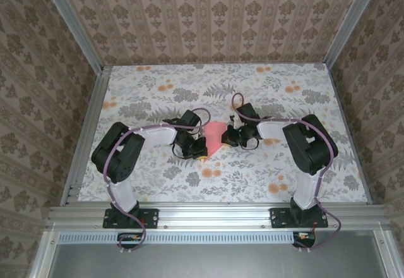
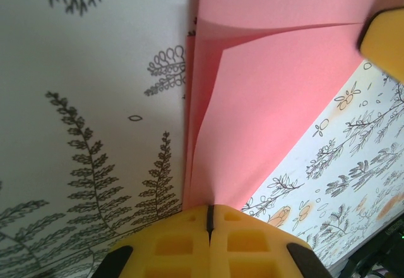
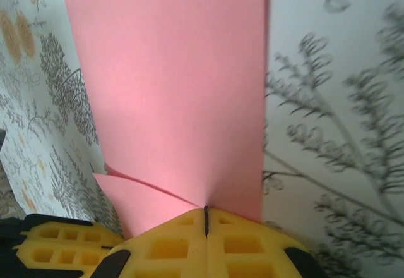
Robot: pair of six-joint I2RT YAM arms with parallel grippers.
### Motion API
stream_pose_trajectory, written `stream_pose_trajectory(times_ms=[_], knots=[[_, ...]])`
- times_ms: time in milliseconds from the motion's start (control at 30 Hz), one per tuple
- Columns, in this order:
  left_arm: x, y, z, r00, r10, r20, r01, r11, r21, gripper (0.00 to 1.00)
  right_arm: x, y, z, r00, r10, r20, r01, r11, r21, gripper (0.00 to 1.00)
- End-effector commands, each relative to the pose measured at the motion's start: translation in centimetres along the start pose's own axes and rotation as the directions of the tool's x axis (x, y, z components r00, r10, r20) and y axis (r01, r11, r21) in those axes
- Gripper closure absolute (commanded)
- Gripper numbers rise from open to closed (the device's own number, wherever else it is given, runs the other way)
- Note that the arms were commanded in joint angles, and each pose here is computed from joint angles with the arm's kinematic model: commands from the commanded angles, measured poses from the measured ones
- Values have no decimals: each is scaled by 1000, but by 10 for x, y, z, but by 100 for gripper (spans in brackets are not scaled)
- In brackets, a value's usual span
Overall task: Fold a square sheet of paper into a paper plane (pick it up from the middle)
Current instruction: Third fold the triangle at the center of the table, then fourth fold the wing at the center of the table.
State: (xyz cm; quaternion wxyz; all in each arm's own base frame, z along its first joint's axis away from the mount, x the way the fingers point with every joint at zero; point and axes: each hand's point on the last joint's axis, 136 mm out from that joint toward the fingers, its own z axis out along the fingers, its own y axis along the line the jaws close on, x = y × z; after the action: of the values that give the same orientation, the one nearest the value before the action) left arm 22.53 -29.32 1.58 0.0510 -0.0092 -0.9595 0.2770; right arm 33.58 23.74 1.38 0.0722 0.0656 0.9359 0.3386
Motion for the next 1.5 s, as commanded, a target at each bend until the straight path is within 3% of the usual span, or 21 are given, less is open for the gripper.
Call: stream_pose_trajectory(times_ms=[0,233,433,700,1100,1367,1467], knots=[[27,60,15,992,-94,-85,73,973,-219,97,-24,-34,-7,997,9,82,-20,990,137,93],[24,55,13,994,-77,-80,58,976,-209,97,-34,-9,-33,989,-61,137,46,993,106,92],[13,28,1,999,-17,-41,12,991,-134,95,-15,1,-47,988,-28,152,25,999,26,77],[-15,-32,-33,990,120,77,-120,993,2,82,0,5,-50,985,44,167,-35,998,-60,58],[-46,-19,-35,984,91,151,-86,995,-39,57,3,12,-38,983,92,156,-71,988,-135,40],[-46,-23,-26,983,131,126,-135,991,22,58,3,15,-34,986,83,147,-62,988,-138,38],[-49,-24,-23,979,157,127,-162,986,28,65,2,17,-35,986,78,149,-58,989,-138,38]])
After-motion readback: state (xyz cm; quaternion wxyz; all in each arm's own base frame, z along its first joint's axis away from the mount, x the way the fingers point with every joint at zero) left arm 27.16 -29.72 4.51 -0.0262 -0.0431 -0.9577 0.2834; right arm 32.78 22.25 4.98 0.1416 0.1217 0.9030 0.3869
